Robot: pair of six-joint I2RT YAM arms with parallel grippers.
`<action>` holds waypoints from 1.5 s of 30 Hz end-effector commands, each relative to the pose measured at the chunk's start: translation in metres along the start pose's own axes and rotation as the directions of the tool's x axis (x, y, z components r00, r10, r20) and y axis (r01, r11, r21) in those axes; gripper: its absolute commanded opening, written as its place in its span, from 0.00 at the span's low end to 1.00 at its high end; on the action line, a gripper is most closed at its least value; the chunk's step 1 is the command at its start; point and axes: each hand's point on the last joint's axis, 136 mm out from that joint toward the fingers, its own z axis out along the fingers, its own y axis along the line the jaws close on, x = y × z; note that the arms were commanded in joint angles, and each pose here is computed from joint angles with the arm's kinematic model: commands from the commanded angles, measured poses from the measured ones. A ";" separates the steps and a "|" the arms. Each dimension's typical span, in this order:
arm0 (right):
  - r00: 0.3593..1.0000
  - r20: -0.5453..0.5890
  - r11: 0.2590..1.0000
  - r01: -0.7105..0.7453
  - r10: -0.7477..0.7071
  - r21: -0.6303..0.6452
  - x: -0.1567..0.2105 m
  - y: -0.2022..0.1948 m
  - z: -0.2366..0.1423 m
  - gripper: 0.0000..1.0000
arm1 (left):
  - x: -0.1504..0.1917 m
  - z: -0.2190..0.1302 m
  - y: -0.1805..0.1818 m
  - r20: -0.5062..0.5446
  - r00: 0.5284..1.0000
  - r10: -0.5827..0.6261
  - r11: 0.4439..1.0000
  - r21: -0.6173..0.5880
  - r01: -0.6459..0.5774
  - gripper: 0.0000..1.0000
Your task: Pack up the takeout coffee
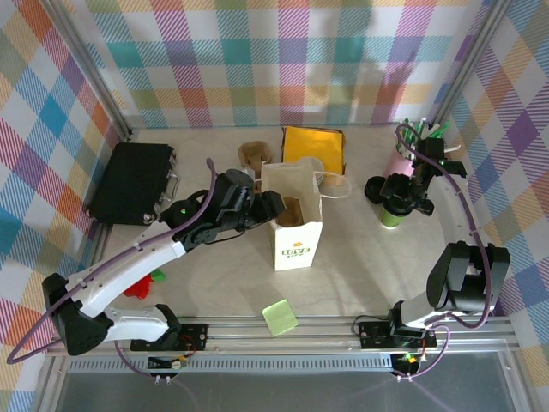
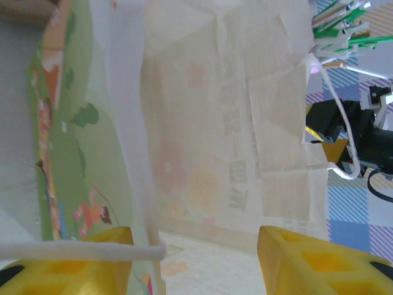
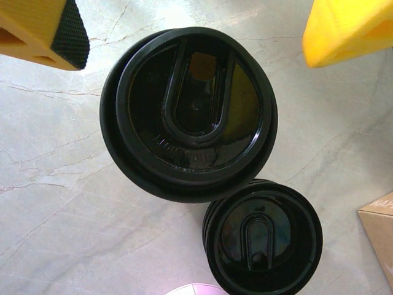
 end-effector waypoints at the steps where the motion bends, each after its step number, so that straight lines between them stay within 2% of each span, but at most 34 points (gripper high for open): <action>1: 1.000 -0.011 1.000 -0.008 0.008 -0.011 -0.002 0.001 -0.003 0.90 | -0.021 -0.033 0.000 0.094 0.990 0.105 0.994 -0.045 -0.101 0.56; 8: 0.998 -0.054 1.000 0.011 -0.011 0.007 -0.001 0.000 0.002 0.87 | -0.039 -0.057 0.011 0.164 0.967 0.197 0.976 -0.129 -0.177 0.56; 20: 0.991 -0.133 0.999 0.026 -0.023 0.022 0.001 0.000 0.017 0.81 | -0.047 -0.076 0.022 0.216 0.948 0.234 0.966 -0.163 -0.201 0.56; 27: 0.987 -0.159 0.998 0.045 -0.036 0.054 0.002 -0.005 0.022 0.78 | -0.045 -0.074 0.027 0.215 0.948 0.233 0.966 -0.166 -0.200 0.56; 45: 0.988 -0.150 0.993 0.060 -0.044 0.100 -0.009 -0.010 0.022 0.81 | -0.042 -0.068 0.030 0.202 0.951 0.233 0.965 -0.168 -0.201 0.56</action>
